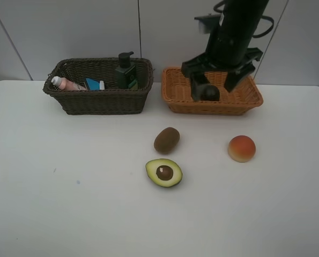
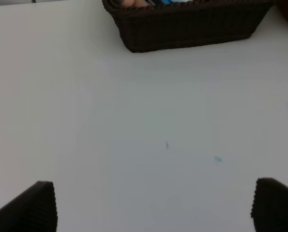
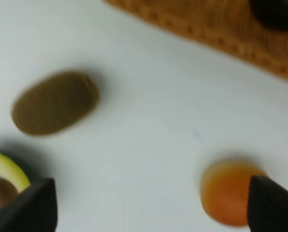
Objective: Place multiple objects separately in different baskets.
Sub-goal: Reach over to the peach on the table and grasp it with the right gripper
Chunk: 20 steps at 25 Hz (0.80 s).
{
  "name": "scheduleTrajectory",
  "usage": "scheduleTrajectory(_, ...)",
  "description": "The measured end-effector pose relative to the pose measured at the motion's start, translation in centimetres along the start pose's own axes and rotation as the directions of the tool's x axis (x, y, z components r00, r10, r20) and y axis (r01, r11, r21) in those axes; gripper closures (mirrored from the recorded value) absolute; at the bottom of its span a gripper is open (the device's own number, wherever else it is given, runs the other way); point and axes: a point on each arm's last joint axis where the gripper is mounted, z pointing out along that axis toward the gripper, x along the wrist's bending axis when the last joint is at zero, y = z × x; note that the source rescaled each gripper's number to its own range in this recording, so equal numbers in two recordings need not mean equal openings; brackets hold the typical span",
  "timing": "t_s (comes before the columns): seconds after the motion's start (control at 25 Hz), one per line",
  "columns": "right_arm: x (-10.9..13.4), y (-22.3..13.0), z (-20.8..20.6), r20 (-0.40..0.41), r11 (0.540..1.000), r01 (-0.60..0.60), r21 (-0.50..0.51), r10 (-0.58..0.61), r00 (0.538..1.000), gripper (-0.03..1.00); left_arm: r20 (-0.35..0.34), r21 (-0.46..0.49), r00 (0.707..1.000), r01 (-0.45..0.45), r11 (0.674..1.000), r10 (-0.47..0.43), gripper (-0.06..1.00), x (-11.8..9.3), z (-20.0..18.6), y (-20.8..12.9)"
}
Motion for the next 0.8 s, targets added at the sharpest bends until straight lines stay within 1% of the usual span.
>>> scheduleTrajectory(0.08, -0.8, -2.5, 1.5, 0.037, 0.996, -0.005, 0.089, 0.002, 0.999, -0.03, 0.0, 0.0, 1.0, 0.0, 1.0, 0.0, -0.05, 0.0, 0.0, 0.0)
scheduleTrajectory(0.16, -1.8, -4.4, 3.0, 0.057, 0.991, -0.022, 0.131, 0.014, 0.998, -0.03, 0.0, 0.0, 1.0, 0.0, 1.0, 0.0, -0.05, 0.0, 0.0, 0.0)
scheduleTrajectory(0.2, -2.2, -5.0, 3.6, 0.058, 0.991, -0.032, 0.133, 0.025, 0.998, -0.03, 0.0, 0.0, 1.0, 0.0, 1.0, 0.0, -0.05, 0.0, 0.0, 0.0)
scheduleTrajectory(0.4, -4.8, -6.7, 6.5, 0.05, 0.987, -0.111, 0.118, 0.106, 0.993, -0.03, 0.0, 0.0, 1.0, 0.0, 1.0, 0.0, -0.05, 0.0, 0.0, 0.0)
scheduleTrajectory(0.6, -7.5, -7.3, 7.9, 0.034, 0.979, -0.194, 0.055, 0.192, 0.981, -0.03, 0.0, 0.0, 1.0, 0.0, 1.0, 0.0, -0.05, 0.0, 0.0, 0.0)
scheduleTrajectory(0.72, -8.4, -7.1, 8.2, 0.018, 0.976, -0.216, 0.031, 0.216, 0.976, -0.03, 0.0, 0.0, 1.0, 0.0, 1.0, 0.0, -0.05, 0.0, 0.0, 0.0)
scheduleTrajectory(0.8, -8.3, -7.0, 8.7, 0.01, 0.978, -0.207, 0.028, 0.207, 0.978, -0.03, 0.0, 0.0, 1.0, 0.0, 1.0, 0.0, -0.05, 0.0, 0.0, 0.0)
